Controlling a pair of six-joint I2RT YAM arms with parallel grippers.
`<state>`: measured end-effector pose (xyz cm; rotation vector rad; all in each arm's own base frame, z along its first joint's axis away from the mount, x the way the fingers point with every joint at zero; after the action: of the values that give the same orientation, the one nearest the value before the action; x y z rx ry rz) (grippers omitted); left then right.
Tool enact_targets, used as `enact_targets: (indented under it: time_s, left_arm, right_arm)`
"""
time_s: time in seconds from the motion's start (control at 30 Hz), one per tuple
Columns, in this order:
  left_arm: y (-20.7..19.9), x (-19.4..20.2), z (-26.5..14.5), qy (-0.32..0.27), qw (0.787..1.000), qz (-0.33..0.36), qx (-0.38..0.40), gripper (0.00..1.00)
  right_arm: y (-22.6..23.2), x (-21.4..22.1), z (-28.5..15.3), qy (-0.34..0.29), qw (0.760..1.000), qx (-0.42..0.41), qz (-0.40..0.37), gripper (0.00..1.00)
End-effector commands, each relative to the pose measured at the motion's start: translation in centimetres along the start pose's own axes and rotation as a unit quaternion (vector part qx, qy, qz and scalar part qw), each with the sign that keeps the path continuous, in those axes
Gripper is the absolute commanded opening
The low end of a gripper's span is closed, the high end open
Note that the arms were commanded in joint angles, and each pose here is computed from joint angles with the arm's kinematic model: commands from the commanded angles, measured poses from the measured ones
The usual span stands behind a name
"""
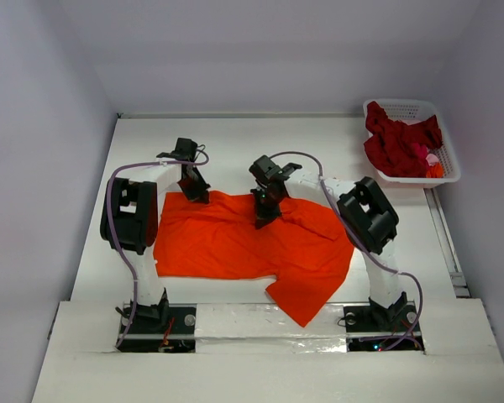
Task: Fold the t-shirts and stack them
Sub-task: Fold the tshirt
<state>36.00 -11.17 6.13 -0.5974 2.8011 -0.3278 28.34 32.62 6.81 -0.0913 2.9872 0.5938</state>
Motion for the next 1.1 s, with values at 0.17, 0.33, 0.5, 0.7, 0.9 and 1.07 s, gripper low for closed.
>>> enact_targets:
  time_s: [0.17,0.33,0.5,0.7,0.9,1.07]
  left_arm:
    - [0.1,-0.9,-0.9,-0.011,1.0,0.005,-0.005,0.0]
    - [0.2,-1.5,-1.3,-0.016,1.0,0.007,-0.006,0.0]
    - [0.4,-1.8,-1.4,-0.018,1.0,0.003,-0.007,0.0]
    - [0.8,-1.9,-1.5,-0.02,1.0,0.002,-0.009,0.0]
    - [1.4,-1.7,-1.2,-0.015,1.0,-0.001,-0.013,0.0]
    - [1.9,-1.6,-1.1,-0.013,1.0,-0.004,-0.016,0.0]
  right_arm:
    - [0.5,0.3,-2.7,-0.042,0.999,-0.015,-0.01,0.0]
    - [1.8,-1.5,-6.8,-0.096,0.995,-0.01,-0.019,0.0]
    - [0.1,-5.4,-9.2,-0.151,0.988,0.017,0.025,0.0]
    - [-6.5,-9.3,-9.5,-0.183,0.975,0.088,0.084,0.0]
    - [-9.3,-9.1,-9.3,-0.194,0.968,0.12,0.108,0.0]
    - [-10.1,-7.4,-7.5,-0.155,0.975,0.095,0.13,0.0]
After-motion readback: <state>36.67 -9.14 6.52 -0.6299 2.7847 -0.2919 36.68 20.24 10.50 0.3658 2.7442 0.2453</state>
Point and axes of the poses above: each gripper's point midway between its finger pads, its own z axis out along the fingers, its own y axis along the line the jaws close on, x = y × z, the point moved 4 cm from there along -z, back along the fingers, and after that the axes turned 5 degrees about z, right-handed, at the moved point
